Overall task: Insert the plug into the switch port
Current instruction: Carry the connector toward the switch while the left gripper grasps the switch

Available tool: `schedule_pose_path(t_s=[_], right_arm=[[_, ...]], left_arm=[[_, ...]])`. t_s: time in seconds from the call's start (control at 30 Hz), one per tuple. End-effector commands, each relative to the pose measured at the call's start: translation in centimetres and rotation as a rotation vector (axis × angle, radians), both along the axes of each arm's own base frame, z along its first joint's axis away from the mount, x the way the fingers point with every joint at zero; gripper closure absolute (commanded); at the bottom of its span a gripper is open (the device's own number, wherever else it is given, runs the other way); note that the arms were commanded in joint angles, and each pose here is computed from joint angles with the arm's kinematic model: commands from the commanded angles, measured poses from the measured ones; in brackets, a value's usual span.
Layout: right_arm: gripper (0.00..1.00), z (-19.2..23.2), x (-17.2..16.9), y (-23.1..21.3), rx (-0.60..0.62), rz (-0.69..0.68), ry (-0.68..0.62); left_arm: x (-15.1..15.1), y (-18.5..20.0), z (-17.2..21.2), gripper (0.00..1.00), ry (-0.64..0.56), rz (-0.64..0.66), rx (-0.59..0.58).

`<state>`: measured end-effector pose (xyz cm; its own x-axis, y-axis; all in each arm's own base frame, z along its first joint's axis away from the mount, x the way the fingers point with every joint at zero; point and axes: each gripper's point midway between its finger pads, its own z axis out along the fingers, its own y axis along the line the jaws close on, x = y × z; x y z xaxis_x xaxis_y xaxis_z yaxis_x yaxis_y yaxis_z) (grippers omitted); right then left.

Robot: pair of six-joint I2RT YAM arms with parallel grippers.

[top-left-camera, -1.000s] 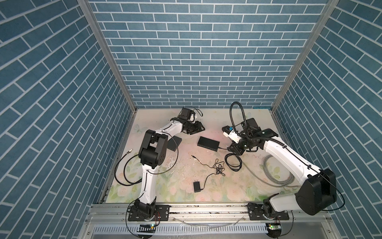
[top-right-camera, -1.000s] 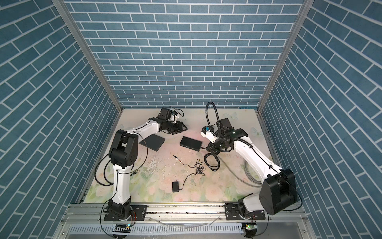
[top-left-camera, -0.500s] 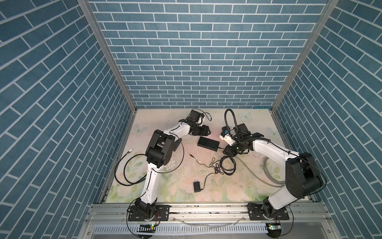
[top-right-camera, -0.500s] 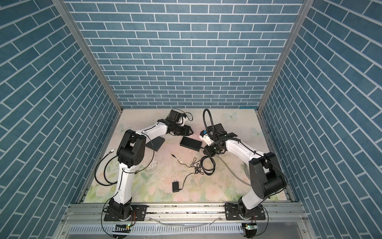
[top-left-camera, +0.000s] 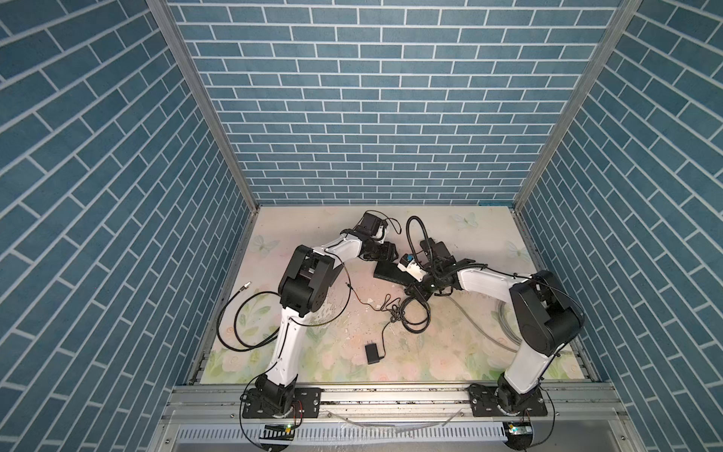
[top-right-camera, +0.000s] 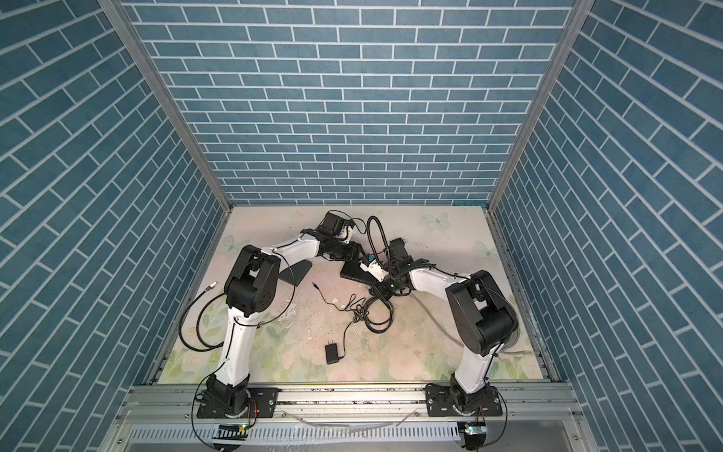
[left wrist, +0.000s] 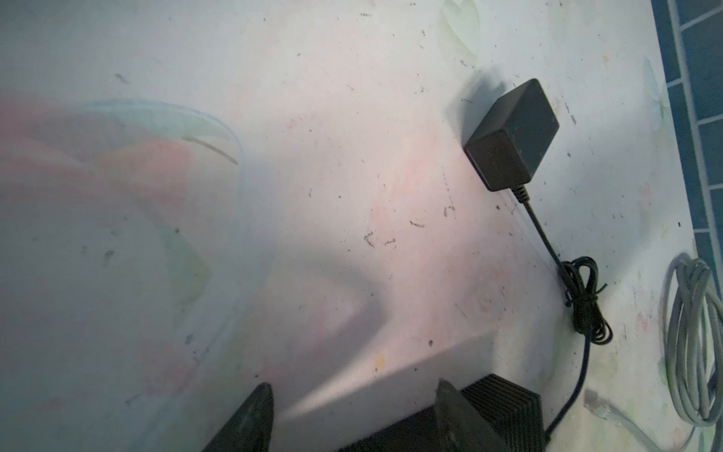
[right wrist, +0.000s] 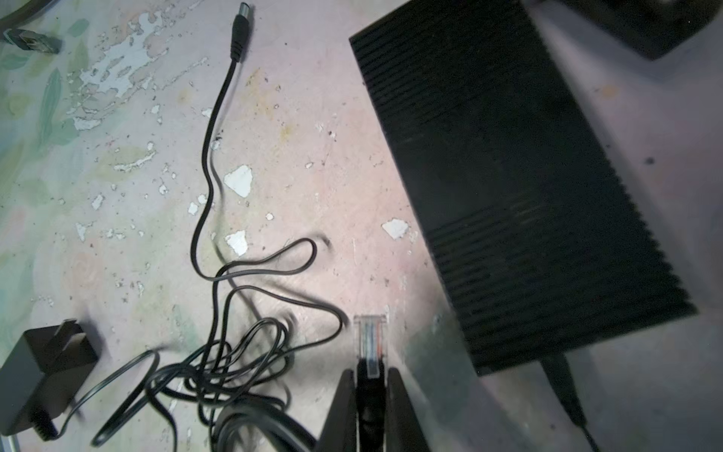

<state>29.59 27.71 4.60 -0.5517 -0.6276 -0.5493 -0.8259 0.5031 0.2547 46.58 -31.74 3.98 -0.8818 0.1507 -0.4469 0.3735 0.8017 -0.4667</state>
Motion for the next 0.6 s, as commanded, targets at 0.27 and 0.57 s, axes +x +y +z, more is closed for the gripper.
schedule_pose_path(t_s=[0.27,0.57], right_arm=[[1.0,-3.6,2.7,-1.5,-0.135,-0.139,-0.079],[1.0,-3.3,4.1,-3.5,-0.169,-0.185,-0.115]], left_arm=[[-2.0,0.9,-1.5,0.35,0.091,0.023,0.006],[-4.8,0.7,-1.2,0.38,0.165,0.017,-0.047]])
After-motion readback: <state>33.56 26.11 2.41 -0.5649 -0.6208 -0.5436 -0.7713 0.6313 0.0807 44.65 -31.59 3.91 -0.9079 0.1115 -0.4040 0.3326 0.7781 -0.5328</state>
